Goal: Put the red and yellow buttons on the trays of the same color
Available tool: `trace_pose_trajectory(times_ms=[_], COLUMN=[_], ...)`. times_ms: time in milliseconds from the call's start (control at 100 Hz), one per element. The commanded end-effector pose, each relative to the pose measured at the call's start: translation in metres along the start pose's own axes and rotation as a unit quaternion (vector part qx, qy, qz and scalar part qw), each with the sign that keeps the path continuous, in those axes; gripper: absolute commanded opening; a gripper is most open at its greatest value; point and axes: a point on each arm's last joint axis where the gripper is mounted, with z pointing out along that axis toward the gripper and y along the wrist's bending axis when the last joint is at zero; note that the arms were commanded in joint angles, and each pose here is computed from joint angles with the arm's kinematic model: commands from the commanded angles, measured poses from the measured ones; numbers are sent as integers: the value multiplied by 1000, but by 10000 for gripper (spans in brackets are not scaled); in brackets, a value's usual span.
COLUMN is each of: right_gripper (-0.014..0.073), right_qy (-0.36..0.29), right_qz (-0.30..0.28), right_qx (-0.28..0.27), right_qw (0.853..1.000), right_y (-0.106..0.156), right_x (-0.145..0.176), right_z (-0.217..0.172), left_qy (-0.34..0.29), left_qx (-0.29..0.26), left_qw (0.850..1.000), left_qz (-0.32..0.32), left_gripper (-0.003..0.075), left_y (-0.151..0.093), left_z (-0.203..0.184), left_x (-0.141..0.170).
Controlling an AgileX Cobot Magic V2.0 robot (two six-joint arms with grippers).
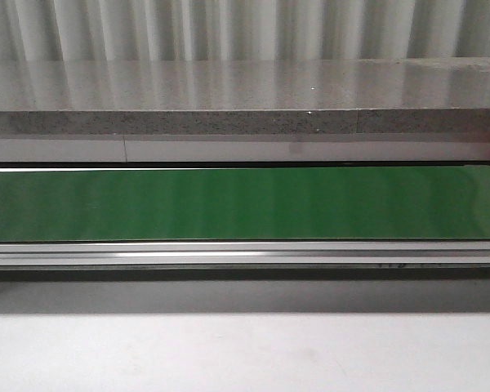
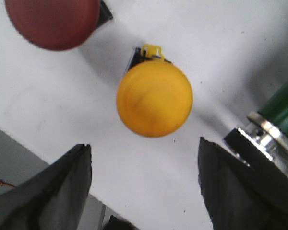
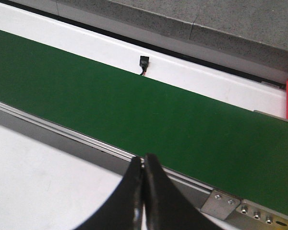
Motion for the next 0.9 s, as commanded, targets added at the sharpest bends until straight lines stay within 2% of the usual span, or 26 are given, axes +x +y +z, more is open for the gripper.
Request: trace_pose_trajectory(times_ms=[0, 210, 280, 660, 750, 890], right_gripper=[-67, -67, -67, -67, -67, -67], right_qy=[-44, -44, -44, -44, -44, -44], right_qz=[8, 8, 8, 8, 8, 8], right_qx=[8, 8, 8, 8, 8, 8], right_qw=[999, 999, 999, 999, 999, 999], right_y=[-2, -2, -2, -2, -2, -2], right_x=[-14, -14, -14, -14, -14, -14], right_z=[-4, -4, -4, -4, -4, -4], left_qy=[-40, -43, -33, -28, -31, -59], left_qx=[15, 16, 15, 15, 16, 22], left_qw=[999, 999, 999, 999, 999, 998], left_qz=[-4, -6, -7, -6, 4, 13], left_gripper=[460, 457, 434, 127, 92, 83], left_y=[-4, -7, -7, -7, -8, -9], left_z=[-9, 0, 4, 12, 9, -10], left_x=[-12, -31, -34, -37, -36, -32])
